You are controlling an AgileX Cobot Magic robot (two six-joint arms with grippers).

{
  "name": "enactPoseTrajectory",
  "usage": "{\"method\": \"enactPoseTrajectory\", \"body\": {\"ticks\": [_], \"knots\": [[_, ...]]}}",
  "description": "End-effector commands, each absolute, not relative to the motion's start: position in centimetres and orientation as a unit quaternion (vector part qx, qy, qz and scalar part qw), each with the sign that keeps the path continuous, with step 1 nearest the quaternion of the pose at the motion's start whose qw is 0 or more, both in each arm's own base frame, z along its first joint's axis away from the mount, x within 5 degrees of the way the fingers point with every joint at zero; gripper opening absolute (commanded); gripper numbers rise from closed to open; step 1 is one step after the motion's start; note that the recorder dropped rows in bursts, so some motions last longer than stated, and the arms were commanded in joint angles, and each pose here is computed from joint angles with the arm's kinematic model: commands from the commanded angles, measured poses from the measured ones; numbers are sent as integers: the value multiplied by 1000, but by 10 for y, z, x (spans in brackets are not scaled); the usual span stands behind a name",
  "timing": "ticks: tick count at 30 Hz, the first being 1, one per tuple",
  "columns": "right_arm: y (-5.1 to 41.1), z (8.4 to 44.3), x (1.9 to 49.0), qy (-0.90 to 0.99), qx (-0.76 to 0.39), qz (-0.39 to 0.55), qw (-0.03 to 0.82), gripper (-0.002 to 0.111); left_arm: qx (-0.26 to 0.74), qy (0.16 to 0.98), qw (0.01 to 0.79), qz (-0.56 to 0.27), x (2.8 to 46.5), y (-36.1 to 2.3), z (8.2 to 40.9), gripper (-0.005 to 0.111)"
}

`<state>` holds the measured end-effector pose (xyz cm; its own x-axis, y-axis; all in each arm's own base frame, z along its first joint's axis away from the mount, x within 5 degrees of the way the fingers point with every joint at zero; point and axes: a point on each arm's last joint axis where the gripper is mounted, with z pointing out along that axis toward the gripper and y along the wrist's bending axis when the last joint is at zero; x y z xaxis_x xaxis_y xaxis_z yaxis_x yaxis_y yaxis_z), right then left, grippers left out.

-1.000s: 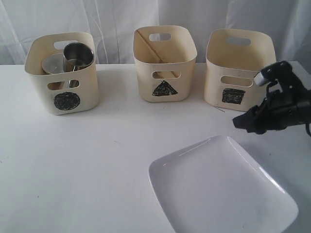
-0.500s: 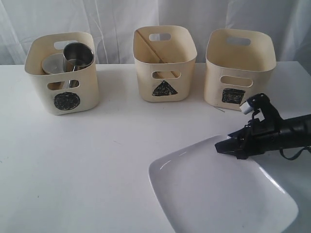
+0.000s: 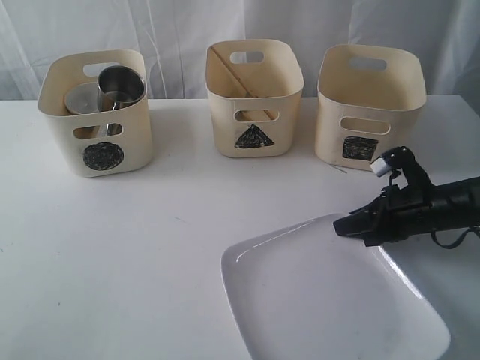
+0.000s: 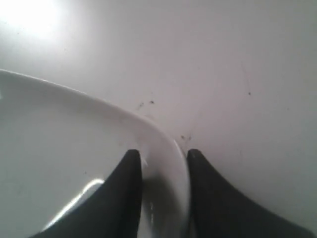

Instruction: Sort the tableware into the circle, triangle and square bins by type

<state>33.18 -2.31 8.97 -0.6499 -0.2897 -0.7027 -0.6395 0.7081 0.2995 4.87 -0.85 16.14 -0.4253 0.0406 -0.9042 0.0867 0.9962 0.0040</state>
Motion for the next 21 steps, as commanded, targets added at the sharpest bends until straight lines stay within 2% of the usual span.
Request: {"method": "enactPoseTrajectory", "body": {"ticks": [1,5,12,16,17,18,21], "knots": [[-27,115,328,862,-322,206,333,0,32,846,531,-27,48,-9,159,0],[-23,156,325,835,-347,197,380,0,32,846,531,-27,48,-9,159,0],[-22,159,323,836,-347,197,377,3,32,846,531,-27,48,-9,159,0],[-25,157,324,852,-316,195,369,37,32,846,531,-27,48,-9,159,0],[-27,155,325,857,-310,186,367,42,32,846,531,-27,48,-9,159,0],[-30,148,327,866,-303,171,359,47,32,846,531,-27,48,-9,159,0],[-28,127,327,871,-297,202,334,48,32,846,531,-27,48,-9,159,0]]}}
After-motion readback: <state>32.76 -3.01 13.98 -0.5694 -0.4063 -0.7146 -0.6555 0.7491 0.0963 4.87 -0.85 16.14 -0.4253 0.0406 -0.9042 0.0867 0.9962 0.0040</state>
